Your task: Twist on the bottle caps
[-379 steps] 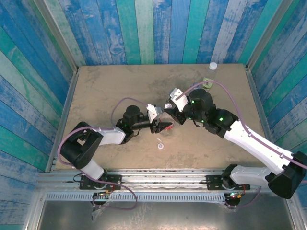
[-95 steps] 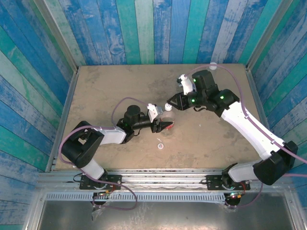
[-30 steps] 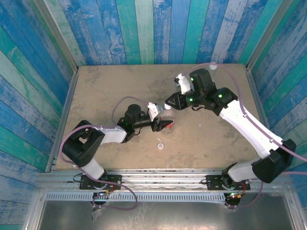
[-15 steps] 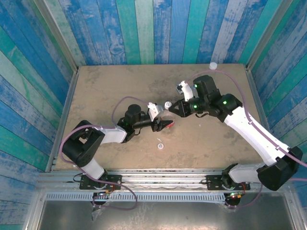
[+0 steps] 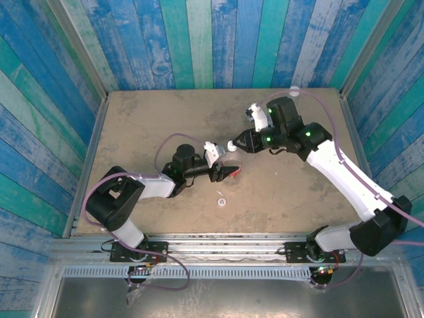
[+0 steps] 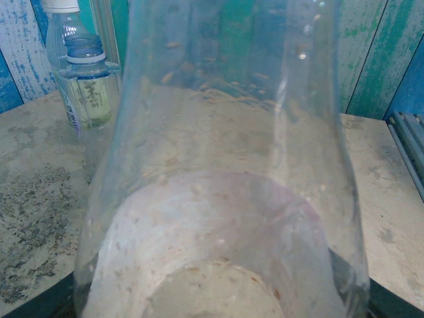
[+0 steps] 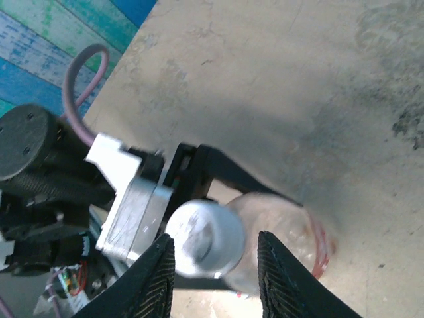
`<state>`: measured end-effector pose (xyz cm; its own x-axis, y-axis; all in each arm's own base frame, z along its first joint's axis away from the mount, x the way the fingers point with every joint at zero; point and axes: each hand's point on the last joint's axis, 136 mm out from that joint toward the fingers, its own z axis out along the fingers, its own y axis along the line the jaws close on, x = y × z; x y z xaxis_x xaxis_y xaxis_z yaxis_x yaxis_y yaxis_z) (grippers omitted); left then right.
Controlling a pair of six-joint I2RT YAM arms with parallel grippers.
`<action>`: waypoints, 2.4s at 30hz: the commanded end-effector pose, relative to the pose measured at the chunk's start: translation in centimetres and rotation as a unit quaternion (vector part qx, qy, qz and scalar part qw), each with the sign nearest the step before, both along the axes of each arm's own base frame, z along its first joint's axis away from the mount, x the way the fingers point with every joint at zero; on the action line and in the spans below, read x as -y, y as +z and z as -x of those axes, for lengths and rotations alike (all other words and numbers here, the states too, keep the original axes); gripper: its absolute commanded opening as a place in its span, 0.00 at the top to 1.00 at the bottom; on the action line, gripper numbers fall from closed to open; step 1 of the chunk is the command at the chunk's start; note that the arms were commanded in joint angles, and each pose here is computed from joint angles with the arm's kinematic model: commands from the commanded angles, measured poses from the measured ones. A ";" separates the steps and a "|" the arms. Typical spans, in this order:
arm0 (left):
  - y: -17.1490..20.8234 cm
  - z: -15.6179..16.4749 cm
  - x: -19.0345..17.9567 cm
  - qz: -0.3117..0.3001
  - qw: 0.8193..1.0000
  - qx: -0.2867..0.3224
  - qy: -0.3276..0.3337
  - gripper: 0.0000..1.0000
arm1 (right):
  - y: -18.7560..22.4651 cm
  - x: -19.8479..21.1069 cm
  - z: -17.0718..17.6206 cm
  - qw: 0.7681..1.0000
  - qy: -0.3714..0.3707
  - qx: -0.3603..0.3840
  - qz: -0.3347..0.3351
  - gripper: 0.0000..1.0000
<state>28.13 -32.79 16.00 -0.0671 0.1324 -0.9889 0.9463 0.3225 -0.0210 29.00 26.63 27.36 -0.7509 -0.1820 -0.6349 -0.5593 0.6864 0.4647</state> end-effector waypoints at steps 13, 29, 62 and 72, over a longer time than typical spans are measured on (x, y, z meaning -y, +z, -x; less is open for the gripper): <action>-3.0 -0.1 -0.5 -0.037 0.998 -0.044 0.012 0.35 | -1.7 -0.8 3.3 0.998 0.049 -0.043 -0.018 0.82; -3.4 -0.1 -0.3 -0.040 0.998 -0.046 0.007 0.35 | -0.2 0.5 4.6 0.999 0.043 0.018 0.007 0.65; 1.8 4.2 1.3 -0.013 0.987 0.033 -0.154 0.35 | 0.4 -0.7 4.9 0.898 0.350 0.265 0.026 0.51; 1.7 3.5 1.4 -0.016 0.989 0.026 -0.142 0.35 | -0.5 -0.8 4.9 0.903 0.353 0.244 0.027 0.72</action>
<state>24.31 -34.18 16.00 0.0048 0.1866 -0.9824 0.9993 0.0357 0.0117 24.37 27.27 26.25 -0.0622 -0.5566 -0.8285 -0.9941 0.1086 0.0017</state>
